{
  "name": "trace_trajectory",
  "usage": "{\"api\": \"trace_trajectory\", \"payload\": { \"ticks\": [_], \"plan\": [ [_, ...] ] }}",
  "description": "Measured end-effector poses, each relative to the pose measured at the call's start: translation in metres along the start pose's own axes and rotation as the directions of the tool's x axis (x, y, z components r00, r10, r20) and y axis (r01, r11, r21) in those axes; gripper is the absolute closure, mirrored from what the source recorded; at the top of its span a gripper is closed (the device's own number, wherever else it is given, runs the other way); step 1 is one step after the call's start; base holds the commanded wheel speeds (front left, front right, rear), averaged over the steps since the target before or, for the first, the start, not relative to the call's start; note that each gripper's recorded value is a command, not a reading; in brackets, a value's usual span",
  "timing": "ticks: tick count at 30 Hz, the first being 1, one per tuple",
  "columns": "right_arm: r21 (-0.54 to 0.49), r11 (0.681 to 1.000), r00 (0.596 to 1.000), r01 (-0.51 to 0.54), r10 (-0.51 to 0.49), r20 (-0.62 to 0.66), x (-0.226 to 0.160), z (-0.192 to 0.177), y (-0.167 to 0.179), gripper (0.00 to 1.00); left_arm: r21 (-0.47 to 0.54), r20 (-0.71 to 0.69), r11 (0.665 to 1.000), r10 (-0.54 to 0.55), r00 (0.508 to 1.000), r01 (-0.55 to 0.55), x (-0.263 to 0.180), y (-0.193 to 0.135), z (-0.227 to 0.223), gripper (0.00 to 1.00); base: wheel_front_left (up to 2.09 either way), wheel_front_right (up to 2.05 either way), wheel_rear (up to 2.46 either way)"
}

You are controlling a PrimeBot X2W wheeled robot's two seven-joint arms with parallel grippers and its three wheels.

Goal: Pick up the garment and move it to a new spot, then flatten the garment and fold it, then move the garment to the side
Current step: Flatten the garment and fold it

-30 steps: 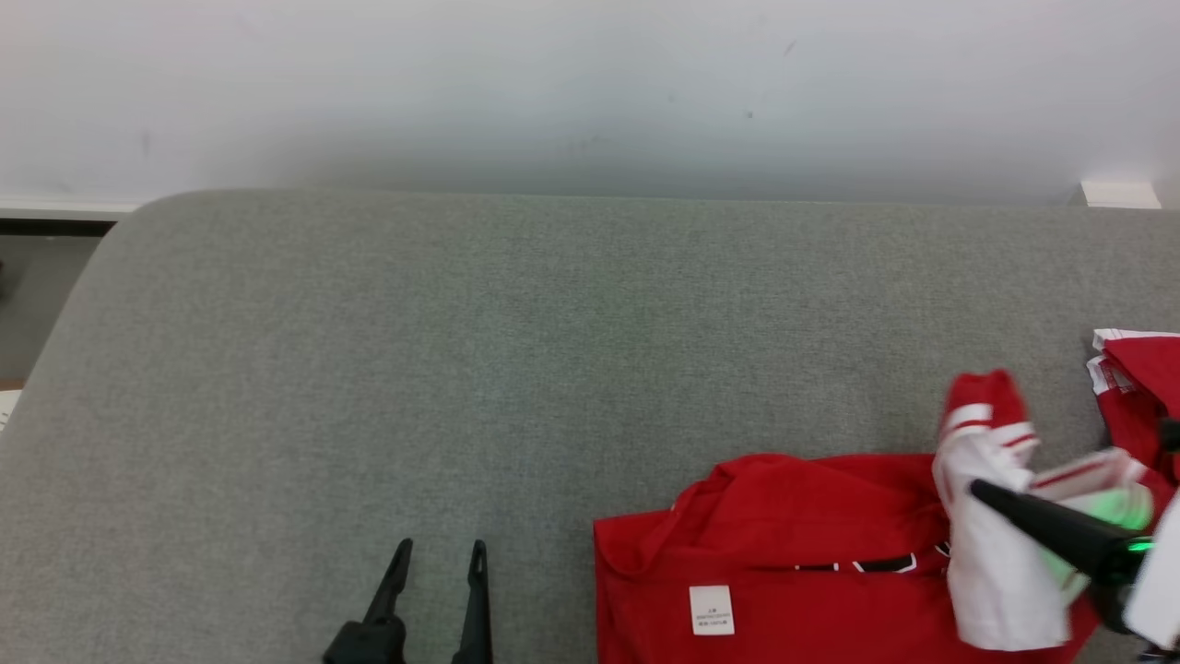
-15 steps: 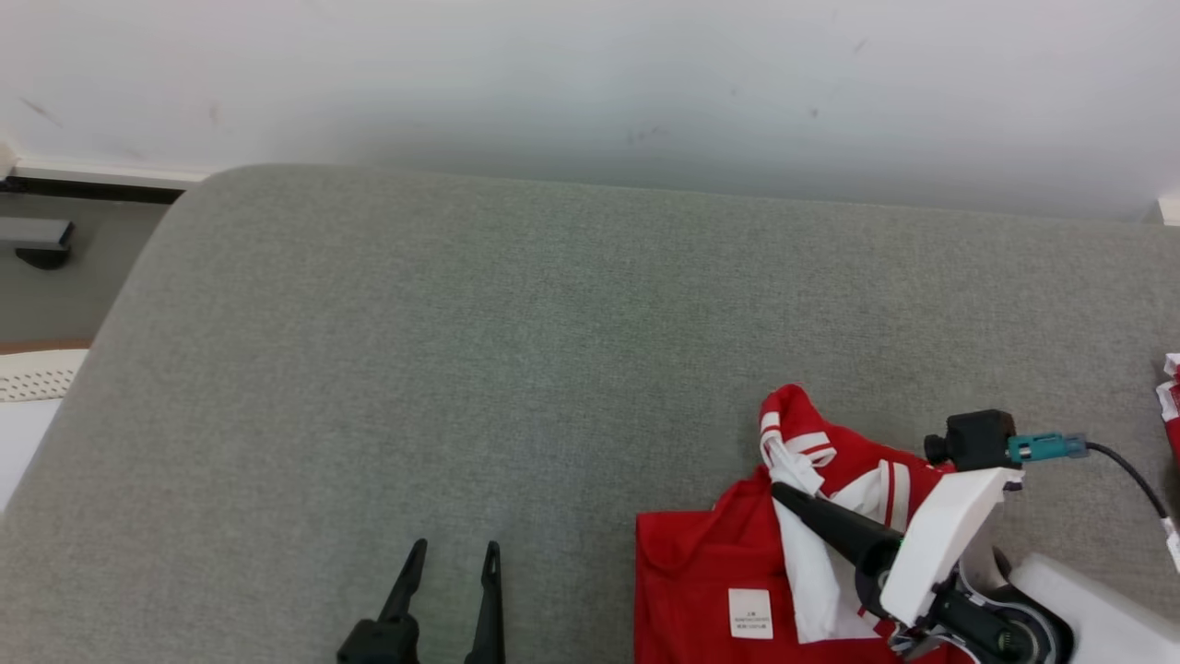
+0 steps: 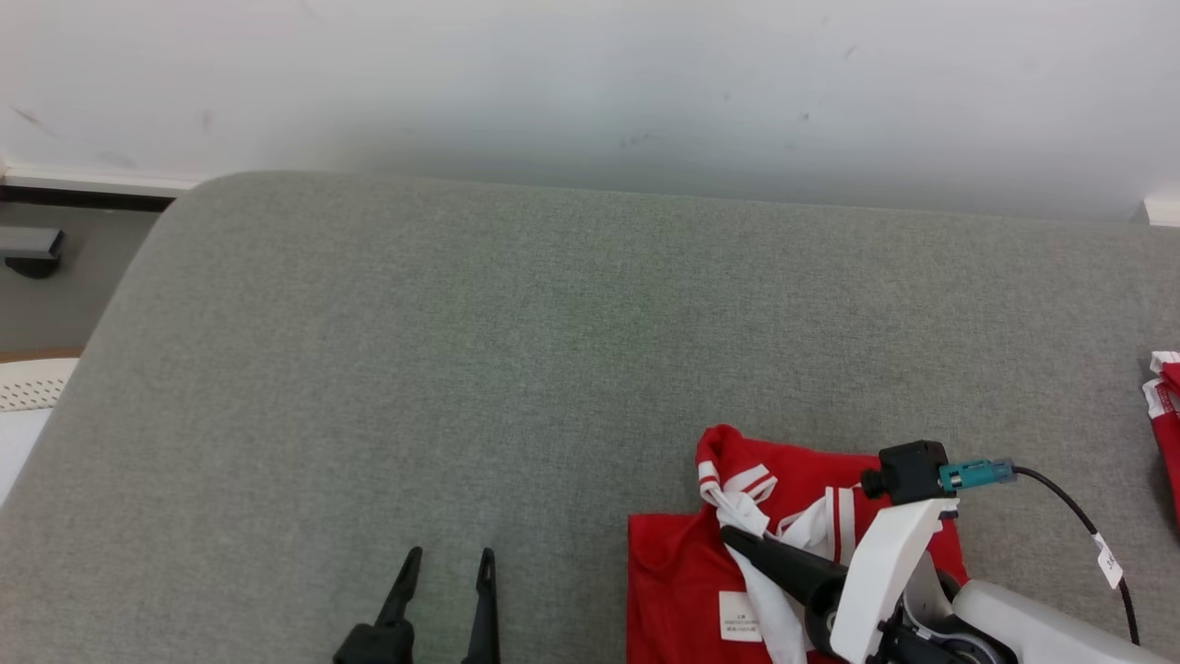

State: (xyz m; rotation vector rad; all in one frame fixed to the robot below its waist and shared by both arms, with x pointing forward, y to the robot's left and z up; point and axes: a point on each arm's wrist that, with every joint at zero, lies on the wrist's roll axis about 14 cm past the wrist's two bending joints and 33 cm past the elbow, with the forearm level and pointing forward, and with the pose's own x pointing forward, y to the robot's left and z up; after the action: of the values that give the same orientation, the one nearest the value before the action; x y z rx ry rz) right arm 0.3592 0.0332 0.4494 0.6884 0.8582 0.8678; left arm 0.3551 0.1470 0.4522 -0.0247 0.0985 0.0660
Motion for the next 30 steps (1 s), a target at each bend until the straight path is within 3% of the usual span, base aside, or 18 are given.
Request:
{"api": "trace_trajectory", "payload": {
  "ticks": [16,17,19,20,21,30],
  "plan": [
    [-0.075,0.997,0.998,-0.036,0.032,-0.051,-0.026,-0.009,0.011,1.0,0.002,-0.006,1.0,-0.007,1.0,0.007,-0.001,0.0,-0.002,0.0,0.0,0.0,0.0],
    [-0.078,0.996,0.998,-0.034,0.03,-0.054,-0.026,-0.011,0.01,0.94,0.002,-0.008,1.0,-0.007,1.0,0.007,-0.001,0.0,-0.003,0.0,0.0,0.0,0.0],
    [-0.085,0.996,0.998,-0.029,0.024,-0.057,-0.026,-0.013,0.009,0.6,0.003,-0.011,1.0,-0.005,1.0,0.005,-0.002,0.001,-0.004,0.0,0.0,0.0,0.0],
    [-0.089,0.996,0.998,-0.03,0.025,-0.059,-0.026,-0.014,0.009,0.38,0.004,-0.012,1.0,-0.005,1.0,0.005,-0.002,0.001,-0.004,0.0,0.0,0.0,0.0],
    [-0.097,0.995,0.998,-0.038,0.032,-0.063,-0.026,-0.016,0.012,0.0,0.004,-0.013,1.0,-0.004,1.0,0.004,-0.002,0.001,-0.004,0.0,0.0,0.0,0.0],
    [-0.149,0.974,0.986,-0.168,0.169,-0.007,-0.038,-0.011,0.065,0.0,0.006,0.005,1.0,0.011,1.0,-0.011,-0.004,0.01,0.001,0.0,0.0,0.0,0.0]
  ]
}}
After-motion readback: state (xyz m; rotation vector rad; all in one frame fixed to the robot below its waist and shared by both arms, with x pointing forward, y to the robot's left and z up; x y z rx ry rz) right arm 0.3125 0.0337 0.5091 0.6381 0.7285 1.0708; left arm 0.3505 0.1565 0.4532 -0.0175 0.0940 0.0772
